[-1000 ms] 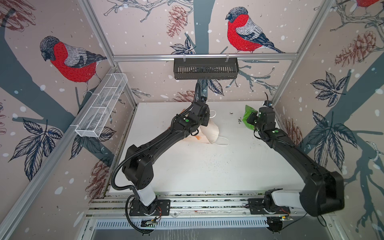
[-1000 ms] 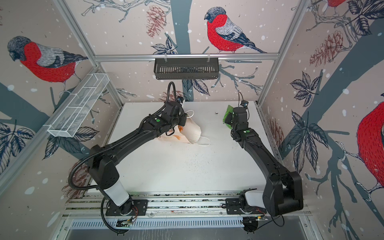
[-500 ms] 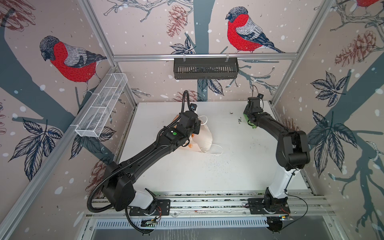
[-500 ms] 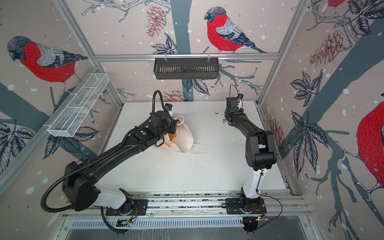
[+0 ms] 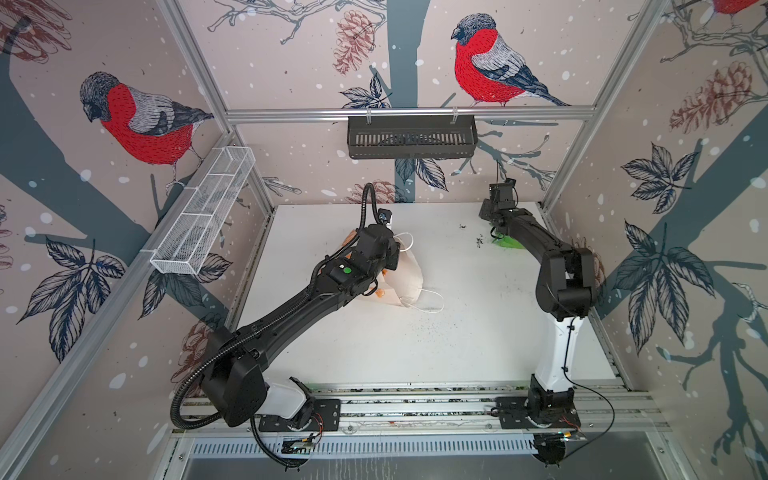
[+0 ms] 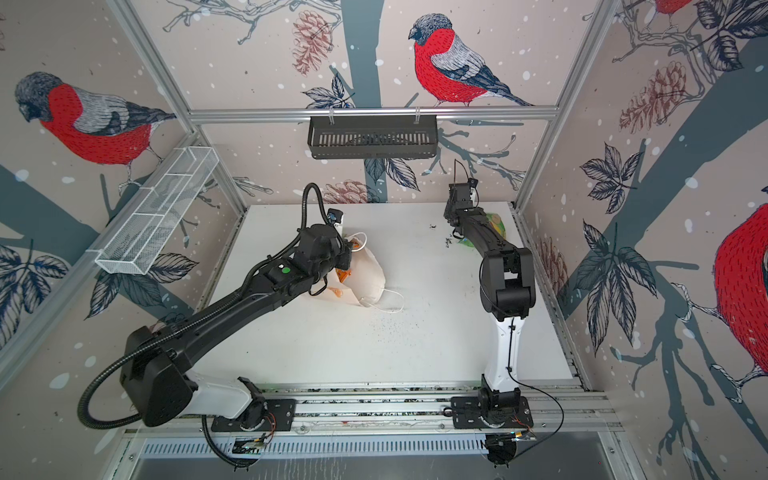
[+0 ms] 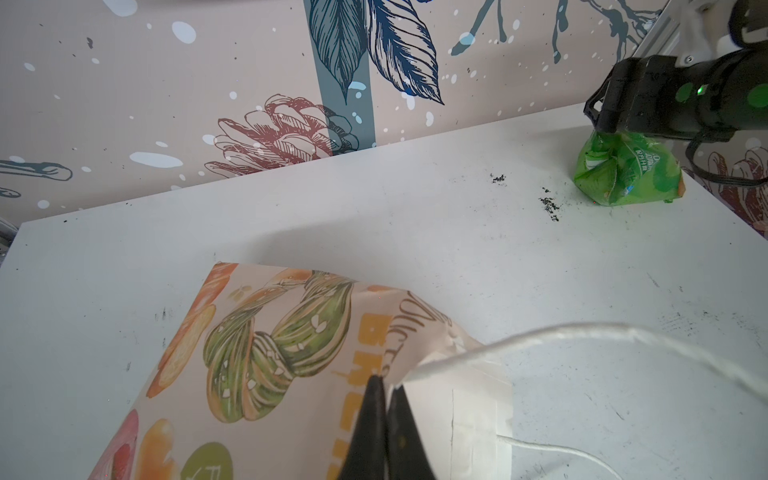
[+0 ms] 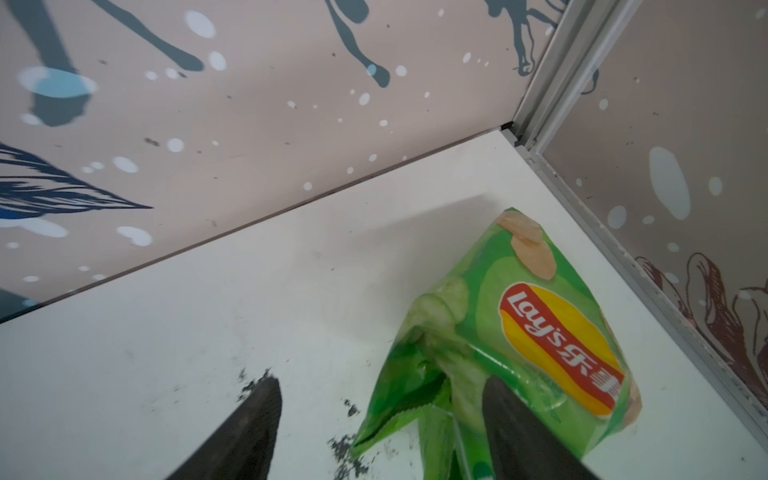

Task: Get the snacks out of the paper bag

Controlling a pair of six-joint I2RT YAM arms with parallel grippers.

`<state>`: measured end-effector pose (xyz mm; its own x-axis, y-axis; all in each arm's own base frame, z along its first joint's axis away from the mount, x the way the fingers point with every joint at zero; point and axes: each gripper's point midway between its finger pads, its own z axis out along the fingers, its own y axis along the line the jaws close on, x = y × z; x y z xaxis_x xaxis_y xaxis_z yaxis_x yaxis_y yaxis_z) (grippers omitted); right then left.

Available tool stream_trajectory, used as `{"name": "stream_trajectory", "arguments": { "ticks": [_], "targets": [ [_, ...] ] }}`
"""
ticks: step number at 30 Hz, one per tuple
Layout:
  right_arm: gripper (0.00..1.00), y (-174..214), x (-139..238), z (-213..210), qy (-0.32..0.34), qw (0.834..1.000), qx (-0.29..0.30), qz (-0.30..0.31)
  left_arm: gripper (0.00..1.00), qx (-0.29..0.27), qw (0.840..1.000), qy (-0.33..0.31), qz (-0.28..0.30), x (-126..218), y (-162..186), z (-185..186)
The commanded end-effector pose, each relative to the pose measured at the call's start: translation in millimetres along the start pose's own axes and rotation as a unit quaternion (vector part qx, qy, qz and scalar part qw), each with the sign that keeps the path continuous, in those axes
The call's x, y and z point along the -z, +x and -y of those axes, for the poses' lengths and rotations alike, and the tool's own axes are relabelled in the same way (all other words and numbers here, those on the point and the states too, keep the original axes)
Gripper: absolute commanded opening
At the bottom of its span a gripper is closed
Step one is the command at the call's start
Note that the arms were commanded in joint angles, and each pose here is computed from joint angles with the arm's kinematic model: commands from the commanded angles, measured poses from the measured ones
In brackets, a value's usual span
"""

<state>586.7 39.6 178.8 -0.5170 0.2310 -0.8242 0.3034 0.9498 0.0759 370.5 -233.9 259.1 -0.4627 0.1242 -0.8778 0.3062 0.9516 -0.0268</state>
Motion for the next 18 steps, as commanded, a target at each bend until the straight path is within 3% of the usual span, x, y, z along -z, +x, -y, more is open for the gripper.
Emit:
{"name": "stream_trajectory", "arguments": {
  "ticks": [1,7,11,18],
  "targets": [
    [0.81,-15,35,-30,-0.067,0.998,0.008,0.013,0.0,0.02,0.999,0.01,0.026,1,-14,4],
    [0.82,8,124,-72,-0.228,0.973,-0.023,0.02,0.0,0.017,1.0,0.006,0.012,-9,-8,6],
    [0.81,43,190,-93,-0.337,0.94,-0.032,0.048,0.0,0.013,1.0,0.023,0.002,-16,-4,14],
    [0.76,111,257,-95,-0.417,0.904,-0.084,0.047,0.0,0.006,0.999,0.037,-0.018,-28,9,24]
  ]
}}
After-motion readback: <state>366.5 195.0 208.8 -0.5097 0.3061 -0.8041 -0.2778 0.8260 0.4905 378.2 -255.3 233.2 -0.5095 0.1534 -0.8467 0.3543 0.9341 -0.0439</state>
